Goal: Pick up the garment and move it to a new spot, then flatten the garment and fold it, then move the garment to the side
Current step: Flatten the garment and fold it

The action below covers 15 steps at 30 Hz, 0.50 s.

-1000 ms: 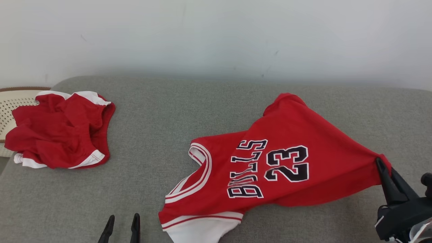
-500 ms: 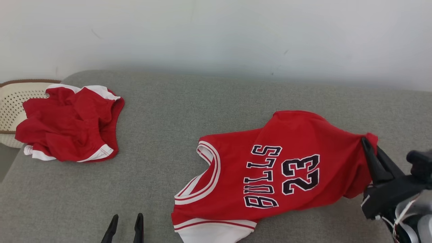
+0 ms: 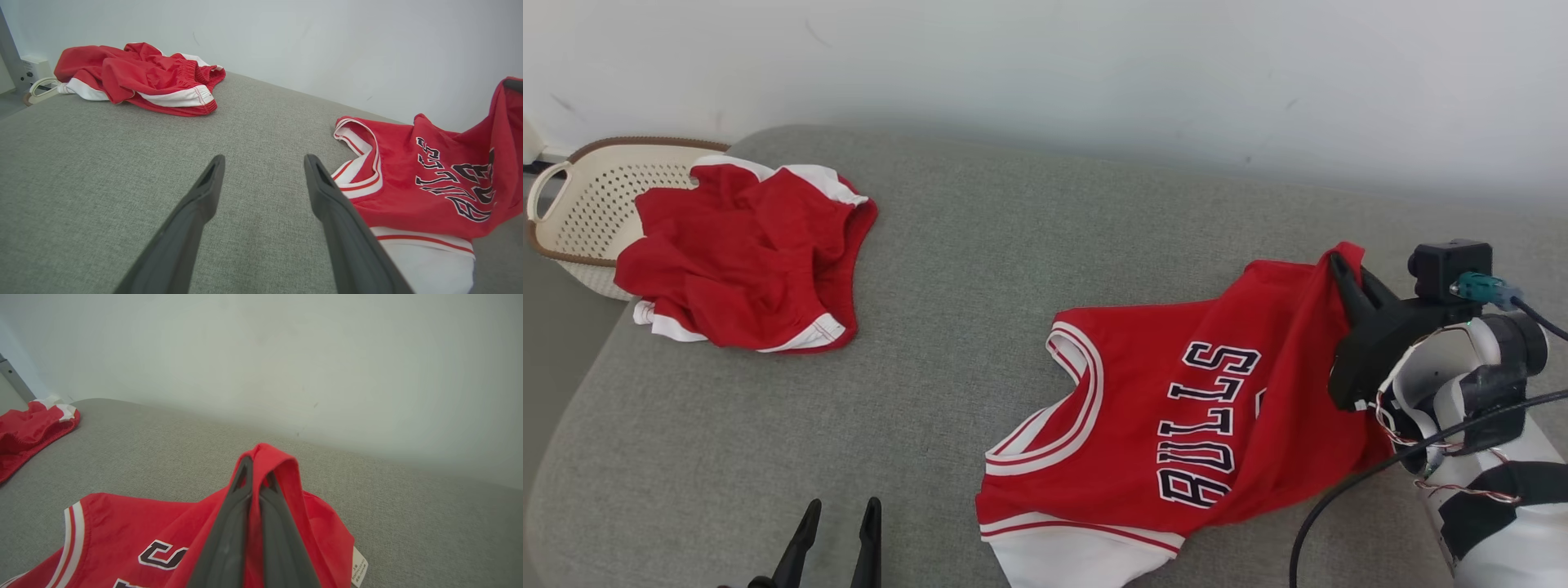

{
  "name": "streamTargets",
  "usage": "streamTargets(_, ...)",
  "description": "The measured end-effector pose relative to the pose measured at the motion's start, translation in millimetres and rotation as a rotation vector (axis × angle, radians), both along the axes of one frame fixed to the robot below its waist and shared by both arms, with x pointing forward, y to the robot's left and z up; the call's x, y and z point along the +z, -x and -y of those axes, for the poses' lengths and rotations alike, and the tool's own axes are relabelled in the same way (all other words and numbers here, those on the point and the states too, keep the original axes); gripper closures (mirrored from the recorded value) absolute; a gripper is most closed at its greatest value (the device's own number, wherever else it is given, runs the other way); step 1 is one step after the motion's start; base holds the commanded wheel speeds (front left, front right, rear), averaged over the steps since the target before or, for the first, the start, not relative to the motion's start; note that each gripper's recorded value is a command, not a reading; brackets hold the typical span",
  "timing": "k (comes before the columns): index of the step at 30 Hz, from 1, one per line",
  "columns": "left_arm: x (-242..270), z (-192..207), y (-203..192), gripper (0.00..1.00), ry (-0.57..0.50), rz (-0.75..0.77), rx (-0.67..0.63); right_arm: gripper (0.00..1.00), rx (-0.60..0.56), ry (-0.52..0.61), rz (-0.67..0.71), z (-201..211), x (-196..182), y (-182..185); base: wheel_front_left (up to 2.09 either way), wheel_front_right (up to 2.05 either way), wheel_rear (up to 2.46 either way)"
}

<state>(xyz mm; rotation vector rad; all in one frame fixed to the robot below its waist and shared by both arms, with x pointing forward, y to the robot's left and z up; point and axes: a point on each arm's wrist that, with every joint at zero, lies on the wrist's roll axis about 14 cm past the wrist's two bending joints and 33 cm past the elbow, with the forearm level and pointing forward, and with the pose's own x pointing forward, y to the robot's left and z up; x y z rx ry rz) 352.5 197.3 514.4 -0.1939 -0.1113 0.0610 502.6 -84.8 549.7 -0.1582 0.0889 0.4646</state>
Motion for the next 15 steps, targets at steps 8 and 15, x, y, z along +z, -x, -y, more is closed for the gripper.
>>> streamTargets(8,-4,-11,4,0.00,-0.002,-0.013,0.033,0.00,-0.022,0.024,-0.090,-2,-37,-15,0.00,0.00,0.00)
streamTargets(15,-1,-5,0,0.00,0.000,-0.003,0.013,0.00,-0.020,-0.029,-0.016,8,-21,-7,0.00,0.00,0.00)
